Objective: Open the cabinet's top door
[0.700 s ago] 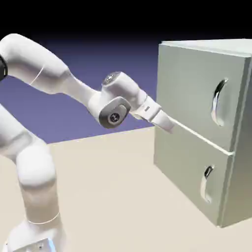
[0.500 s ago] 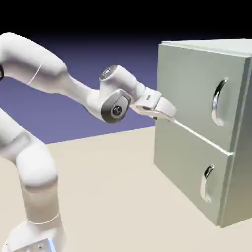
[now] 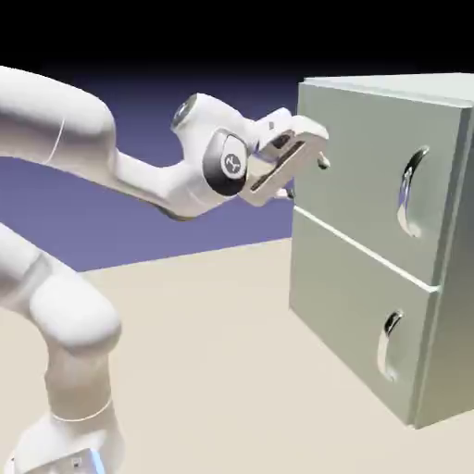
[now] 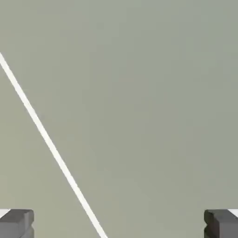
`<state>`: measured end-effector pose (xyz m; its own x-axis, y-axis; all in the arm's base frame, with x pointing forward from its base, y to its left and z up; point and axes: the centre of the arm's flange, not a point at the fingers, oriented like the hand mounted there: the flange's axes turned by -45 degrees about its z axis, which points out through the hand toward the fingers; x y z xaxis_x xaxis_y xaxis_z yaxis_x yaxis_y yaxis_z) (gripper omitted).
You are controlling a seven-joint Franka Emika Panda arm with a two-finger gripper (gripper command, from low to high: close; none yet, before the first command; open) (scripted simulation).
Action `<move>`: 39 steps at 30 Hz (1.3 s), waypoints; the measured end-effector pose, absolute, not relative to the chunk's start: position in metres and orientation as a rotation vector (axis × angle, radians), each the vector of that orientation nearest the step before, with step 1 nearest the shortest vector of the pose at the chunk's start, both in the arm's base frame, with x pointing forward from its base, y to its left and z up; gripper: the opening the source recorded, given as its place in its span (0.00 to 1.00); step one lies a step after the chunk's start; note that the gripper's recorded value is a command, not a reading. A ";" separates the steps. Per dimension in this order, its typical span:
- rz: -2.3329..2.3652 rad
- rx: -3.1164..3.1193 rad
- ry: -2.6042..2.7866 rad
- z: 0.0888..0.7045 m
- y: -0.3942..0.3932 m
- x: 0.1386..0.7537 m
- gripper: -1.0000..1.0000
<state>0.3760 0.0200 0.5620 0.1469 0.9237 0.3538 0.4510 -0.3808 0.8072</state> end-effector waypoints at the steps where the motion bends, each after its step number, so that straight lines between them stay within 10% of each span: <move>1: 1.162 1.853 1.340 0.565 0.019 0.375 0.50; 39: 0.198 0.158 1.605 0.523 -0.109 0.418 0.50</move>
